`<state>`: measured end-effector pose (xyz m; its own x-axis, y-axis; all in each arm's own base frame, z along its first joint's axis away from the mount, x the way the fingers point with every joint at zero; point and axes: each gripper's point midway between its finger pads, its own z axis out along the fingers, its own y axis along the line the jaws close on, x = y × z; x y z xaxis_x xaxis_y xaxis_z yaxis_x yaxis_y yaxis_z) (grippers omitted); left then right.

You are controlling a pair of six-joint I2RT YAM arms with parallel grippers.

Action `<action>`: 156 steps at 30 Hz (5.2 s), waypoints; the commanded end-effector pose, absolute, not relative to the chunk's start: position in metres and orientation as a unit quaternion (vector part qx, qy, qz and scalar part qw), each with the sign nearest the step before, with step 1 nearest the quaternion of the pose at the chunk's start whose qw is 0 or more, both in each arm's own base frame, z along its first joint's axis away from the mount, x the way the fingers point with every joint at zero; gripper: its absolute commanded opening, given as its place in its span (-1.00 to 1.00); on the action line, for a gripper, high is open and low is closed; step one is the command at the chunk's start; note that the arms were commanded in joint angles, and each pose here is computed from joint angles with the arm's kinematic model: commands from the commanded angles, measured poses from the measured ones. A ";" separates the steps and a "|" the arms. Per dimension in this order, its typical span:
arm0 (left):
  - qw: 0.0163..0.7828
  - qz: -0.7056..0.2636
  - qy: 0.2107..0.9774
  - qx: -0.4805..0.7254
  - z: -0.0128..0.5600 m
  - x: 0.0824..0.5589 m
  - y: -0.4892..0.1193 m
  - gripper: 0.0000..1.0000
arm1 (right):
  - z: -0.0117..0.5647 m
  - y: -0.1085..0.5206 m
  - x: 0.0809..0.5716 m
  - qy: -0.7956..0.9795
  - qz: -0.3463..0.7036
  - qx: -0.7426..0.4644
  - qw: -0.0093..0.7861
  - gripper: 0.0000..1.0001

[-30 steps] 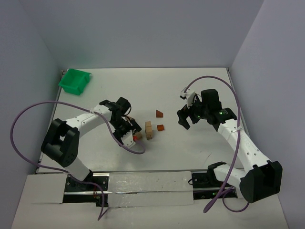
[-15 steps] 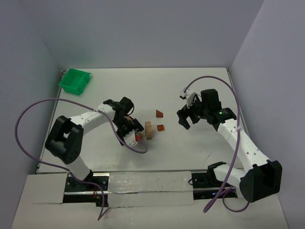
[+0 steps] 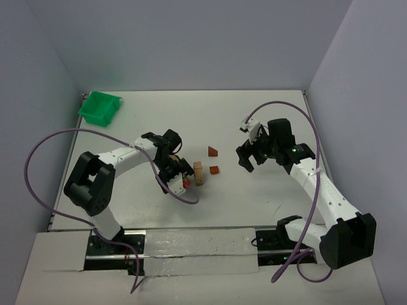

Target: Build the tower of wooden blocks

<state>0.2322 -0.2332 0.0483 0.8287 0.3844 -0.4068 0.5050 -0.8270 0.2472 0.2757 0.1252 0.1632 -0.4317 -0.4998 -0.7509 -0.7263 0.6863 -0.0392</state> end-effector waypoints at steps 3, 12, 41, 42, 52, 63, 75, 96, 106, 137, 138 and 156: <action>0.219 -0.139 0.040 0.965 0.060 0.241 -0.260 0.79 | 0.159 0.121 0.277 0.835 0.139 -0.369 0.384 0.99; 0.209 -0.151 0.038 0.966 0.054 0.236 -0.259 0.78 | 0.159 0.119 0.277 0.835 0.136 -0.368 0.385 0.99; 0.196 -0.165 0.032 0.966 0.040 0.234 -0.260 0.68 | 0.155 0.118 0.275 0.837 0.138 -0.369 0.380 0.99; 0.194 -0.165 0.031 0.967 0.040 0.234 -0.259 0.64 | 0.154 0.118 0.275 0.837 0.137 -0.369 0.380 0.99; 0.181 -0.170 0.031 0.968 0.037 0.224 -0.248 0.37 | 0.156 0.118 0.277 0.836 0.139 -0.369 0.381 0.99; 0.170 -0.178 0.055 0.968 0.042 0.208 -0.234 -0.16 | 0.157 0.119 0.276 0.836 0.141 -0.368 0.383 0.99; 0.184 -0.203 0.143 0.951 0.096 0.181 -0.220 -0.49 | 0.164 0.122 0.273 0.832 0.151 -0.362 0.393 0.99; 0.235 -0.218 0.405 0.856 0.190 0.221 -0.265 -1.00 | 0.155 0.116 0.274 0.847 0.141 -0.329 0.394 0.99; 0.220 -0.199 0.500 0.814 0.189 0.240 -0.296 -1.00 | 0.144 0.105 0.281 0.861 0.117 -0.307 0.388 0.99; 0.248 -0.121 0.711 0.647 0.160 0.270 -0.313 -1.00 | 0.144 0.076 0.299 0.869 0.098 -0.224 0.429 0.99; 0.248 -0.120 0.712 0.646 0.160 0.270 -0.313 -1.00 | 0.143 0.077 0.299 0.870 0.098 -0.225 0.429 0.99; 0.252 -0.118 0.708 0.649 0.149 0.264 -0.313 -0.98 | 0.140 0.077 0.302 0.870 0.101 -0.222 0.428 0.99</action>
<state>0.2628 -0.3040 0.1356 -0.0638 0.8851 -0.4610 0.9827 0.1362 0.1254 0.2954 0.0783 0.1390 -0.5532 -0.3115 -0.7726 -0.4802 0.8771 -0.0098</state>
